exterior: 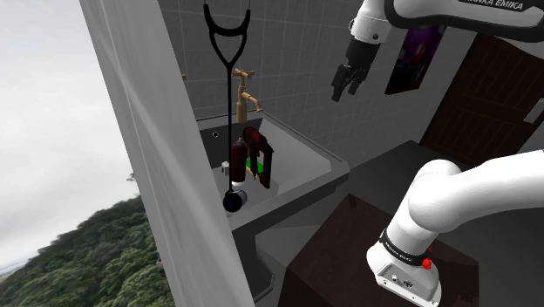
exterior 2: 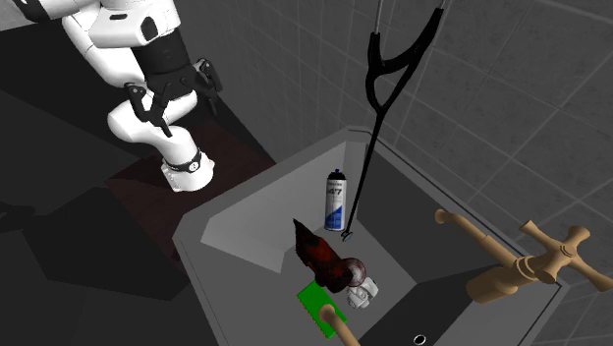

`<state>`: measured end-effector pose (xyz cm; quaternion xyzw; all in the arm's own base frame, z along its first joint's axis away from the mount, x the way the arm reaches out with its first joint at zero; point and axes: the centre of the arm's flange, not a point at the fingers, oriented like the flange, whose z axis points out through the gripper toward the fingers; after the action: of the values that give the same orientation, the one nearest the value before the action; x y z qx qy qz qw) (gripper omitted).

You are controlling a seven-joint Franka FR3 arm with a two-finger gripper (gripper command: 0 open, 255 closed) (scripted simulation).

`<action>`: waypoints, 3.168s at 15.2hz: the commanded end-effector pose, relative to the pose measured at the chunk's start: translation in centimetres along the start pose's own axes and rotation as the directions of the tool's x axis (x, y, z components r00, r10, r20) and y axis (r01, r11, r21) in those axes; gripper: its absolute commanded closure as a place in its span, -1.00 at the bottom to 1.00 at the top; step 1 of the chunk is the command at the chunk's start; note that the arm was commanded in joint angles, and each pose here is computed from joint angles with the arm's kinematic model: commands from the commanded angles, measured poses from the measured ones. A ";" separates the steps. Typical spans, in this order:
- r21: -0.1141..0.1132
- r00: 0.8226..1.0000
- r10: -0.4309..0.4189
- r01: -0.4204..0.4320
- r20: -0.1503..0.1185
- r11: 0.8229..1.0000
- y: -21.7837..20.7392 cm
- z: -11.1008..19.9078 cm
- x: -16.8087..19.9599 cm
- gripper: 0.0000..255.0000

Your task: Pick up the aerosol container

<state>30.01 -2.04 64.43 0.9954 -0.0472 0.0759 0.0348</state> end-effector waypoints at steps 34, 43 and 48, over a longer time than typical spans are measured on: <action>-0.310 0.967 0.227 -0.182 0.115 0.933 -36.4 29.1 10.0 -1.00; -0.334 0.962 0.246 -0.194 0.121 0.922 -39.0 35.0 10.4 -1.00; -0.334 0.962 0.246 -0.194 0.121 0.922 -39.0 35.8 10.3 1.00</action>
<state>49.32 33.08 28.53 0.9679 -0.1731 -0.0088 0.1820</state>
